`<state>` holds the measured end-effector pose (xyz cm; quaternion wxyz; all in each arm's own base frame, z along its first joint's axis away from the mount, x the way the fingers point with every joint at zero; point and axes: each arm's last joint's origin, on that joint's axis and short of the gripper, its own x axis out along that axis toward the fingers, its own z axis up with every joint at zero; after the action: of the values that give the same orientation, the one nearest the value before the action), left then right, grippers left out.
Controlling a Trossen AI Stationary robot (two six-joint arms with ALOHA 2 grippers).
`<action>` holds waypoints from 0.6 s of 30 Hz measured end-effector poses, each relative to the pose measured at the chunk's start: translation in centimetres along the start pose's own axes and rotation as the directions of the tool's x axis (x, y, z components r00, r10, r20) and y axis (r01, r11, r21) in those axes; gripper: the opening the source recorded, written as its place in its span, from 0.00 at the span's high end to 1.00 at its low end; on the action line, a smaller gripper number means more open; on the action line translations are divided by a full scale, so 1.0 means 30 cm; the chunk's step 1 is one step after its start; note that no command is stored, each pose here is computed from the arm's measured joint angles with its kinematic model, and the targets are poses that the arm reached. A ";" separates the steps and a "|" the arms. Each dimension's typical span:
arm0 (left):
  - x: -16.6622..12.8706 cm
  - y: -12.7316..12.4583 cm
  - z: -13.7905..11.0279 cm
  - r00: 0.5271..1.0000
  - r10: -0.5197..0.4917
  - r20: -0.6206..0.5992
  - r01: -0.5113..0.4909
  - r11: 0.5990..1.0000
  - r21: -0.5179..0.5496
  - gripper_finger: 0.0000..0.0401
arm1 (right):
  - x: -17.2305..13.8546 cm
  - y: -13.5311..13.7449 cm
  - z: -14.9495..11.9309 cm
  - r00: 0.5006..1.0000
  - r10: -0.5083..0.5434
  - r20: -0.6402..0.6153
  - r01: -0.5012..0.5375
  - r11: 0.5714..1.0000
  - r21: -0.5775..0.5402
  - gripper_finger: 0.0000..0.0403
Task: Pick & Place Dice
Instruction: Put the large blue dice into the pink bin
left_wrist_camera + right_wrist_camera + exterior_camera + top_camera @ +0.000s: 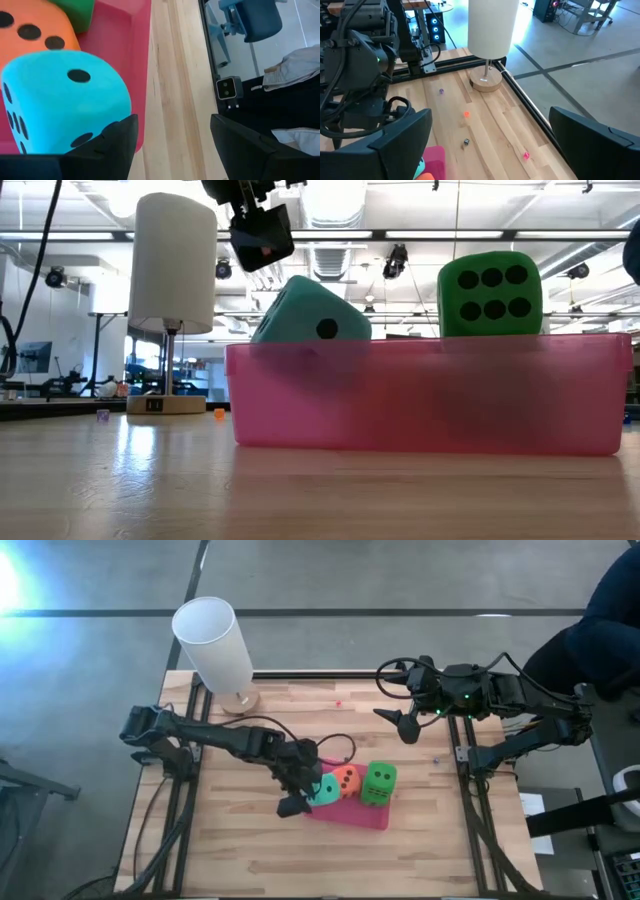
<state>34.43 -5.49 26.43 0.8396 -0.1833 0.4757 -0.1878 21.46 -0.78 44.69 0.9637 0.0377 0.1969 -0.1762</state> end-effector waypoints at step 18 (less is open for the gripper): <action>-0.083 0.079 0.014 0.993 0.113 0.013 -0.112 0.991 -0.076 0.44 | 0.000 0.000 0.000 1.000 0.000 0.000 0.000 1.000 0.000 0.01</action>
<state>33.93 -2.16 27.29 0.8454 -0.1893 0.4847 -0.1205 21.47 -0.78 44.69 0.9637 0.0375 0.1971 -0.1760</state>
